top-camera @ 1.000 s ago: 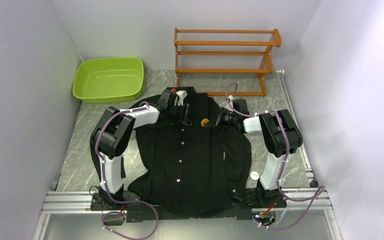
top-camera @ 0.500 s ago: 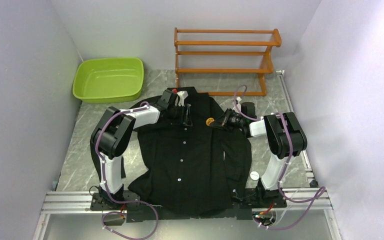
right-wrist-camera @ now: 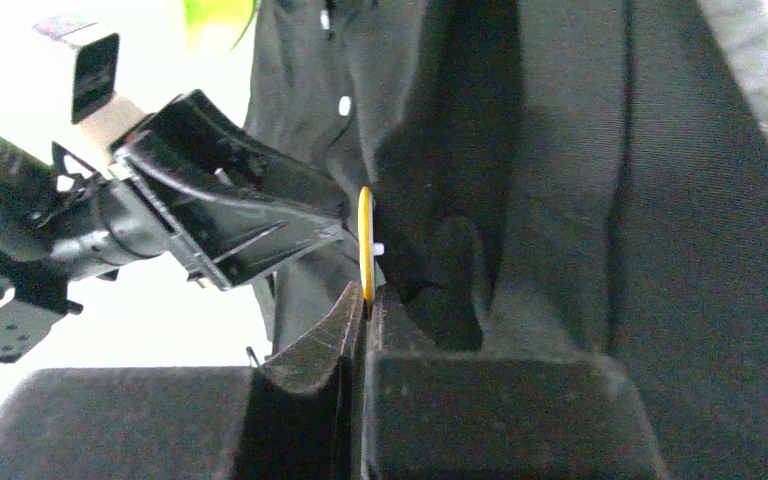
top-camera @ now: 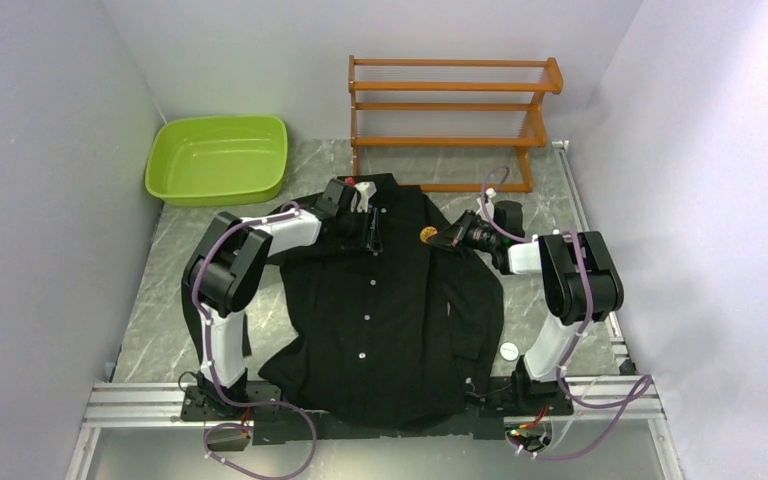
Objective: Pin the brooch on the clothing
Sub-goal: Pin the brooch to the clothes.
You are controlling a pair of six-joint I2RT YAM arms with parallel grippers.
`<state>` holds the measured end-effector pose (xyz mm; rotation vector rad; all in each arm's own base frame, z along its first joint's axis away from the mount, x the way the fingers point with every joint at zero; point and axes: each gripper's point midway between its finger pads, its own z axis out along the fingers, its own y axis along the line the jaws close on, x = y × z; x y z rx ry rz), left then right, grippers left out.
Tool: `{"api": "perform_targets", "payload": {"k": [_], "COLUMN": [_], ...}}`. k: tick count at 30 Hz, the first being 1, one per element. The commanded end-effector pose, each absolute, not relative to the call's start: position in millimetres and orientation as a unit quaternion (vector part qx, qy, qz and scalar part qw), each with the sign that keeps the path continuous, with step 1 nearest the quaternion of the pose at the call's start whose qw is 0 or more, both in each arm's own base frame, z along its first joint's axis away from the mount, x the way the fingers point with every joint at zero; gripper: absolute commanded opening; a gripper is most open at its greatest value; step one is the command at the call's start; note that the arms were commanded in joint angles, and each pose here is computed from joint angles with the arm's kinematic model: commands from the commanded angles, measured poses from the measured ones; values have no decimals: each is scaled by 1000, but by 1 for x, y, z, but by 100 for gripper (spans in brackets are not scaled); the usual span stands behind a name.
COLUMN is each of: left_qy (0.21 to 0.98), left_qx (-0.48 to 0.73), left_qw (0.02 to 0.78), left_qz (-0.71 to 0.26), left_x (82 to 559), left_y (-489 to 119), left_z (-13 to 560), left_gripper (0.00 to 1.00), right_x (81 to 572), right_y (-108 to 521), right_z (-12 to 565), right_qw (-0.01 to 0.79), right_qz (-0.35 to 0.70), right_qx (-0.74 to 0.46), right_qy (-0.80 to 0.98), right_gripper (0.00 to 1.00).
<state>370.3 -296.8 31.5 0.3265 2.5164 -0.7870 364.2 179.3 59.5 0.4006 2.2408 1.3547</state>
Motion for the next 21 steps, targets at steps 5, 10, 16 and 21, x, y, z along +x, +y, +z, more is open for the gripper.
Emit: {"api": "perform_targets", "payload": {"k": [5,10,16,21], "left_qy": [946,948,955,962], "left_qx": [114,112,108,101], "left_qw": [210,203,190,175], "left_qz": [-221,-216,-203,-182], "left_x": [366,364,360,354], "left_y": [-274,-272,-268,-259], "left_z": [0,-6,-17,-31], "left_gripper": [47,46,36,17], "right_x": [378,380,380,379], "right_y": [167,159,149,144], "right_z": [113,117,123,128], "right_qw": [321,330,337,341], "right_qz": [500,489,490,490], "right_qx": [120,126,132,128], "right_qy": [796,798,793,792], "right_gripper": [0,0,0,0]}}
